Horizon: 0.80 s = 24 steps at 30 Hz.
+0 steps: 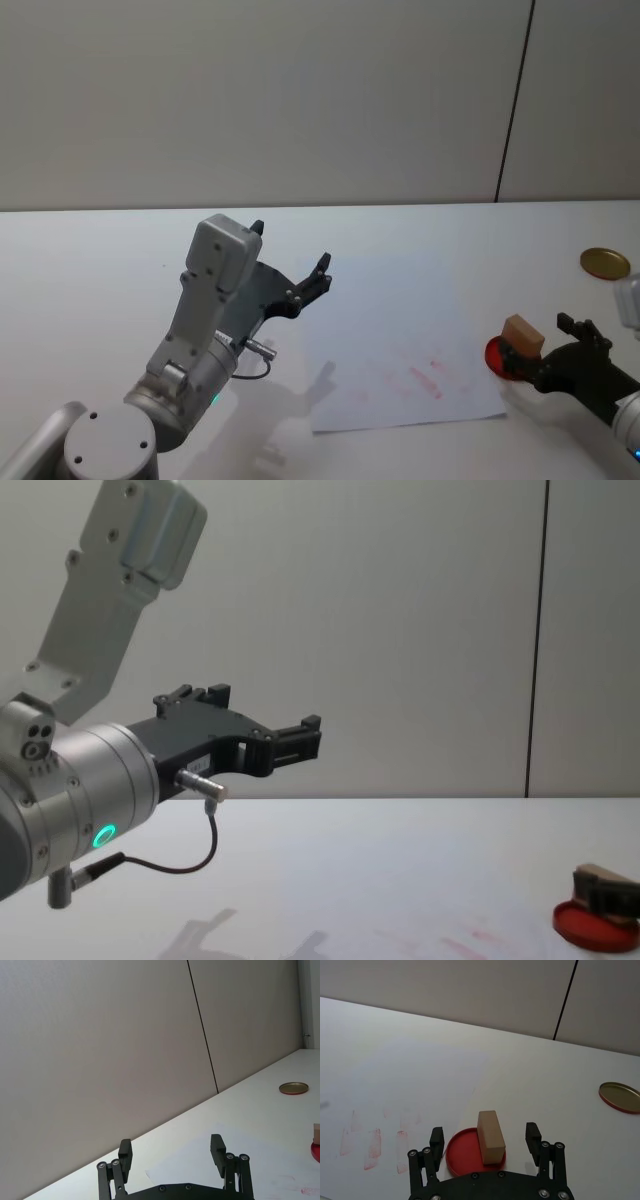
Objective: Use the one hand to pick up the stamp and affix it onto the A4 paper.
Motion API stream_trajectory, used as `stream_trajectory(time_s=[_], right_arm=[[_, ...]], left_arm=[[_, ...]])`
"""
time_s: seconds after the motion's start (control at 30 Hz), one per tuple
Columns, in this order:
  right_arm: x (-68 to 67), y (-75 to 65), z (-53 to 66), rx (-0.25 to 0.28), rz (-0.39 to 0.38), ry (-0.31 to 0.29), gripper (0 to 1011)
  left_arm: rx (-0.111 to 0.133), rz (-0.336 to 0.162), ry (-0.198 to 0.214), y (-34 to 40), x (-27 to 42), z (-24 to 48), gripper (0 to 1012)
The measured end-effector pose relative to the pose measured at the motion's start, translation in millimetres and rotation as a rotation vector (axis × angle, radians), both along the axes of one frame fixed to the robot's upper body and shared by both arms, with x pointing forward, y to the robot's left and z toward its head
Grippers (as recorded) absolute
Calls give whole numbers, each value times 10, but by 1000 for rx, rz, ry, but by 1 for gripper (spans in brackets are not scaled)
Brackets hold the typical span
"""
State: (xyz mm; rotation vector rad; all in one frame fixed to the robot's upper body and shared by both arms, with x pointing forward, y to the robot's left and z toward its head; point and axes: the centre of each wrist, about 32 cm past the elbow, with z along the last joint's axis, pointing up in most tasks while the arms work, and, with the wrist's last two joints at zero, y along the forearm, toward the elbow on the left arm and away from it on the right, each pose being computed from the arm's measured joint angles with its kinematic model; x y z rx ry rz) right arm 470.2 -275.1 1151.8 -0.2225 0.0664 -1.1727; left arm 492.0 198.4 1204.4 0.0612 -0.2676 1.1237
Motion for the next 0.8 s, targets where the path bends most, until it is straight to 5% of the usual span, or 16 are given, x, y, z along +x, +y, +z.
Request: stream_trajectory(time_s=[0.3,0.8], right_arm=[[42,-52,-56,1,-2,28,925],[113,-108,-121,23,6,48,444]], left_arm=[[0,0,0,0,0,0,993],[0,0,0,0,0,0,993]])
